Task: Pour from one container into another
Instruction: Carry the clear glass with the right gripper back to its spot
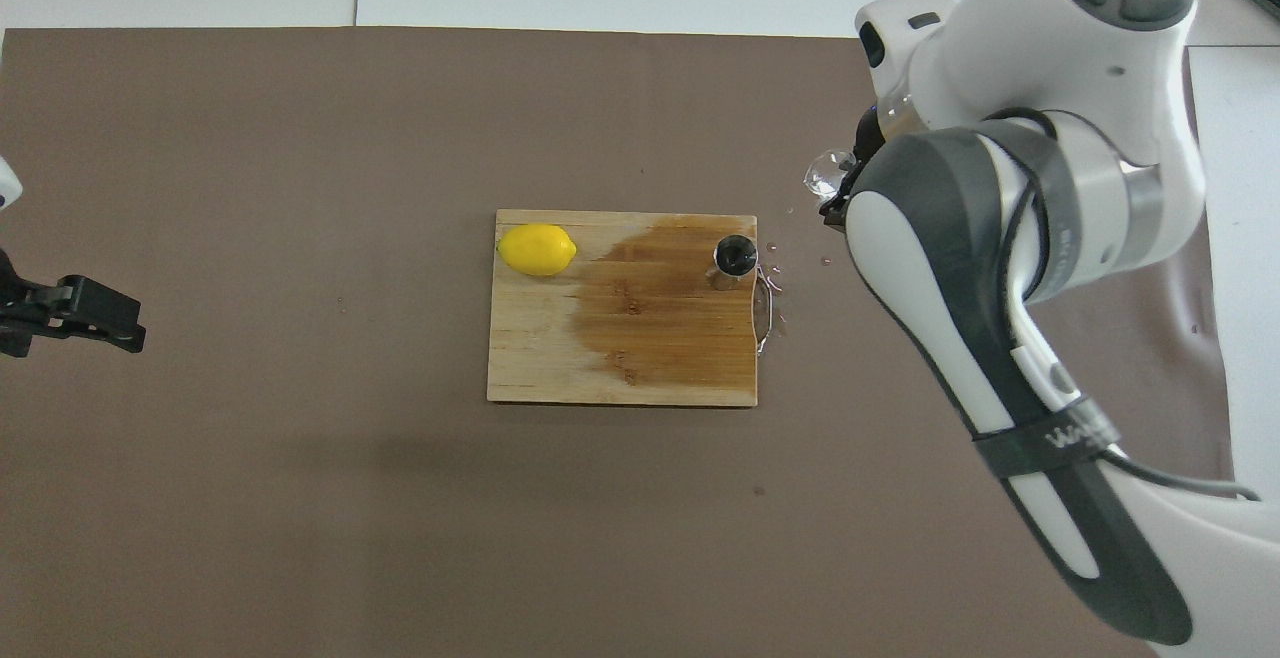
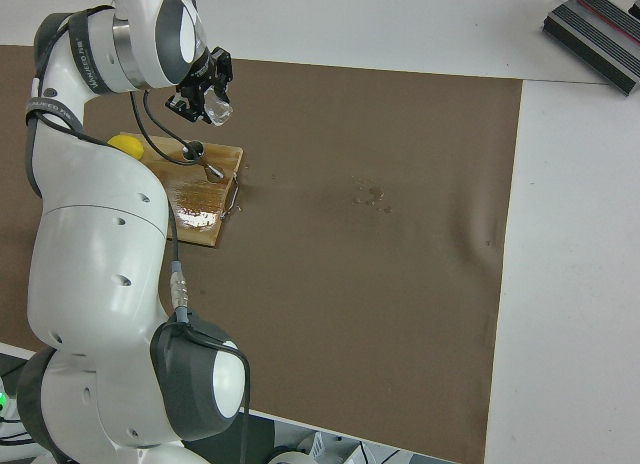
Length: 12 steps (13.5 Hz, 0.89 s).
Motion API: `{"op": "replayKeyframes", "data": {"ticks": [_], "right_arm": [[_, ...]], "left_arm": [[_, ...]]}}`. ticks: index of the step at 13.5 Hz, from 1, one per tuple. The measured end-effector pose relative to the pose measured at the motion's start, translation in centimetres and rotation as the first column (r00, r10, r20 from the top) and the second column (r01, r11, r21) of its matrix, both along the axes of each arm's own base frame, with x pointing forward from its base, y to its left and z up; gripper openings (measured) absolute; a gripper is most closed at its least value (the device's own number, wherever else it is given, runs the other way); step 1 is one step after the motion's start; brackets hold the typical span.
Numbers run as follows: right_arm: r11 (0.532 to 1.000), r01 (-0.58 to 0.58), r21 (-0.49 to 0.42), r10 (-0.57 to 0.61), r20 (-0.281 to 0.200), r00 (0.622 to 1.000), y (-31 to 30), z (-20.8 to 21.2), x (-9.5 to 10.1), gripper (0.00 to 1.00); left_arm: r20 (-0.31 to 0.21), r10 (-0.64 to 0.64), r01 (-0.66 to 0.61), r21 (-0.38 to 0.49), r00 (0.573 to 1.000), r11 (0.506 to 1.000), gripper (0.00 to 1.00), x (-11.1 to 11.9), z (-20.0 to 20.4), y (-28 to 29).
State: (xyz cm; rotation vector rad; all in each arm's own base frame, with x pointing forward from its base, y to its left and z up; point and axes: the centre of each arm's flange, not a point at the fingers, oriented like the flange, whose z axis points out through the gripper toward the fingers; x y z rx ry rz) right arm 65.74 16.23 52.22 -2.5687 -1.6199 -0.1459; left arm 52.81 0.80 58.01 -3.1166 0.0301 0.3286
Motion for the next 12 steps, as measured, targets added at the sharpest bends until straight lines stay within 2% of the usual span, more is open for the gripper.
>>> {"op": "replayKeyframes", "data": {"ticks": [3, 5, 9, 12], "right_arm": [[0.993, -0.037, 0.112, 0.031, 0.056, 0.998, -8.1, -1.4, 1.9, 0.48], [0.978, -0.081, 0.191, 0.063, 0.097, 0.993, -14.4, -3.5, 1.9, 0.48], [0.918, -0.201, 0.343, 0.145, 0.182, 0.973, -26.1, -9.3, -0.9, 0.48], [0.875, -0.270, 0.401, 0.193, 0.224, 0.955, -30.2, -14.1, -3.7, 0.48]], "left_arm": [[0.000, 0.000, 0.000, 0.000, 1.000, 1.000, 1.00, 0.0, 0.0, 0.0], [0.000, 0.000, 0.000, 0.000, 1.000, 1.000, 1.00, 0.0, 0.0, 0.0], [0.000, 0.000, 0.000, 0.000, 1.000, 1.000, 1.00, 0.0, 0.0, 0.0], [0.000, 0.000, 0.000, 0.000, 1.000, 1.000, 1.00, 0.0, 0.0, 0.0]]}}
